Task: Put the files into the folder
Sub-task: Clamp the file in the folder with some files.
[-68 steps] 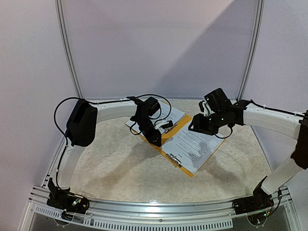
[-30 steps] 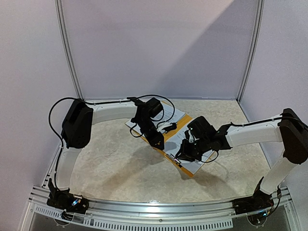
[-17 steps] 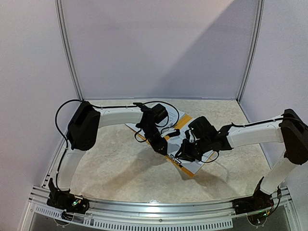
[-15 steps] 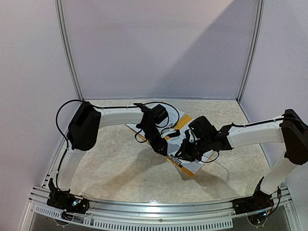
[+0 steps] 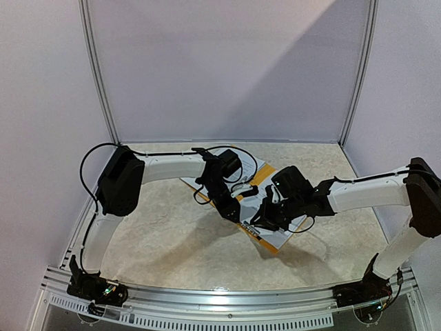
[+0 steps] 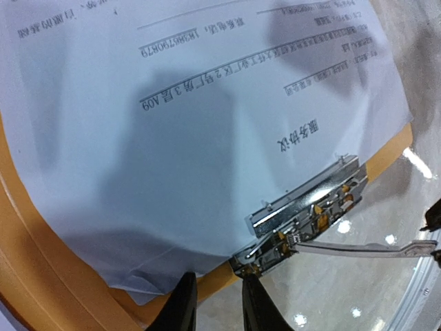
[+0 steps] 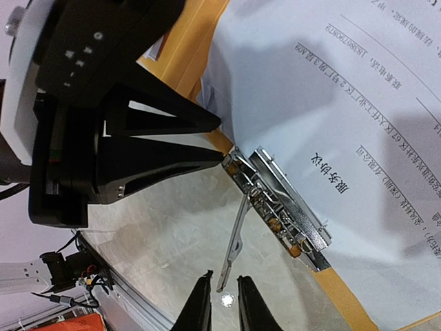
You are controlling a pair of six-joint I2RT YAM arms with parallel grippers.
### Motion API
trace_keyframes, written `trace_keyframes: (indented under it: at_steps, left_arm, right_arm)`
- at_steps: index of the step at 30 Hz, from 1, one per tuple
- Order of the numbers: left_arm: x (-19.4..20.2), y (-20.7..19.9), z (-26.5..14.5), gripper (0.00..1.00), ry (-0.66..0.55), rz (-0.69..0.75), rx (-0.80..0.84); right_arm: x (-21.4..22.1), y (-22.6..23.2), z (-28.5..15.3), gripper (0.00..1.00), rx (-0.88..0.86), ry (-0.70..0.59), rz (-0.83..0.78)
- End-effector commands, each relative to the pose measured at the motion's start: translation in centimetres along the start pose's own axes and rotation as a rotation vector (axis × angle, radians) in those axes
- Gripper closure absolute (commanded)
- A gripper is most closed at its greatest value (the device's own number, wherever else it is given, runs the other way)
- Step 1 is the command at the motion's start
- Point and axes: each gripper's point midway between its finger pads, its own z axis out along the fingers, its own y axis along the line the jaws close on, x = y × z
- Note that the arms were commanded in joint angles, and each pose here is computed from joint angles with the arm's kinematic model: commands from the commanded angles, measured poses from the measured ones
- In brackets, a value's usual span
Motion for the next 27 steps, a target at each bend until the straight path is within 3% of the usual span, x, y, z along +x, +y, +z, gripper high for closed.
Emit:
trace_keyframes:
  at_steps: [1, 18, 27]
  left_arm:
    - [0.4, -0.2, 1.2, 0.74, 0.027, 0.019, -0.003]
    - [1.1, -0.1, 1.5, 0.74, 0.047, 0.022, -0.006]
    - [1.6, -0.1, 1.8, 0.75, 0.06, 0.024, -0.007]
  right_arm:
    - [0.7, -1.1, 0.5, 0.86, 0.032, 0.017, 0.004]
    - [0.9, -1.7, 0.3, 0.9, 0.051, 0.021, 0.002]
    - [1.6, -4.1, 1.0, 0.91, 0.103, 0.02, 0.03]
